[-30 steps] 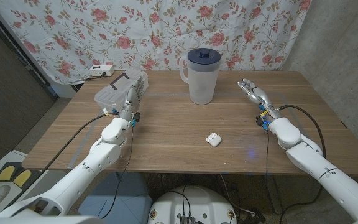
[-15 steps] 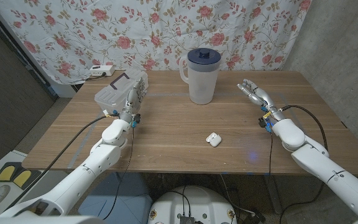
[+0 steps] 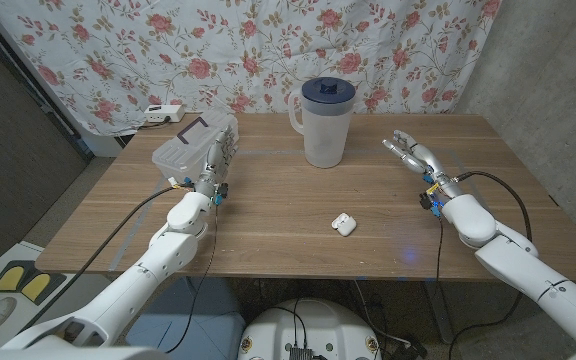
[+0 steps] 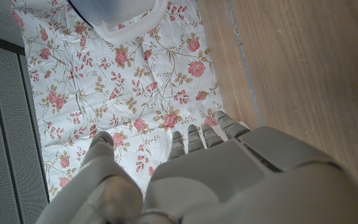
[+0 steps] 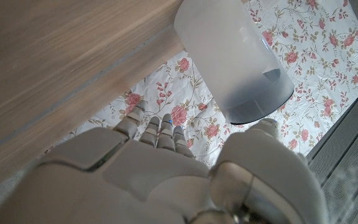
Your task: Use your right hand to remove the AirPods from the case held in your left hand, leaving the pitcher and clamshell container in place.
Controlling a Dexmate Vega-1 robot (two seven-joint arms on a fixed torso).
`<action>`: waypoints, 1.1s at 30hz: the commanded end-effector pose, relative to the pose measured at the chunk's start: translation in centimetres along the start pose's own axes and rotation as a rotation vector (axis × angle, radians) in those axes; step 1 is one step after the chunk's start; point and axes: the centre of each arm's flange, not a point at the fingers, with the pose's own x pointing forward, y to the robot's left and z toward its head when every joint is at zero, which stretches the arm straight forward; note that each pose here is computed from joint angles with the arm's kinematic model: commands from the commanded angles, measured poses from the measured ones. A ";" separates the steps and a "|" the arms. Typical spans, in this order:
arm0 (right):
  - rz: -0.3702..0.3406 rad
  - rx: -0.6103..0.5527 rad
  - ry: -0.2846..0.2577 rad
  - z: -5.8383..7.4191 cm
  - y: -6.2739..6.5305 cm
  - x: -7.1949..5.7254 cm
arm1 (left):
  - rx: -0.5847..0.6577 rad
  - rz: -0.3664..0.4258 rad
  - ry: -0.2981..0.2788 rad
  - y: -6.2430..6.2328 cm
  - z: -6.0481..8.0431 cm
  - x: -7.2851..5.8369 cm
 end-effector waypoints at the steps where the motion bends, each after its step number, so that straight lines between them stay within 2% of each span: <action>1: 0.001 -0.023 -0.003 0.8 0.2 -1.0 | 0.010 -0.009 0.001 -0.1 -0.2 0.4; 7: -0.010 -0.049 0.017 0.9 0.3 -1.5 | -0.006 -0.011 0.008 -0.3 -0.6 0.5; 15: -0.024 -0.053 0.016 0.8 0.3 -2.1 | -0.008 -0.006 0.009 -0.3 -0.7 0.6; 19: -0.018 -0.051 0.019 0.7 0.4 -2.2 | -0.022 0.000 -0.009 -0.5 -0.7 0.7; 33: -0.023 -0.048 0.027 0.5 0.9 -3.1 | -0.024 -0.012 0.004 -1.0 -1.2 1.1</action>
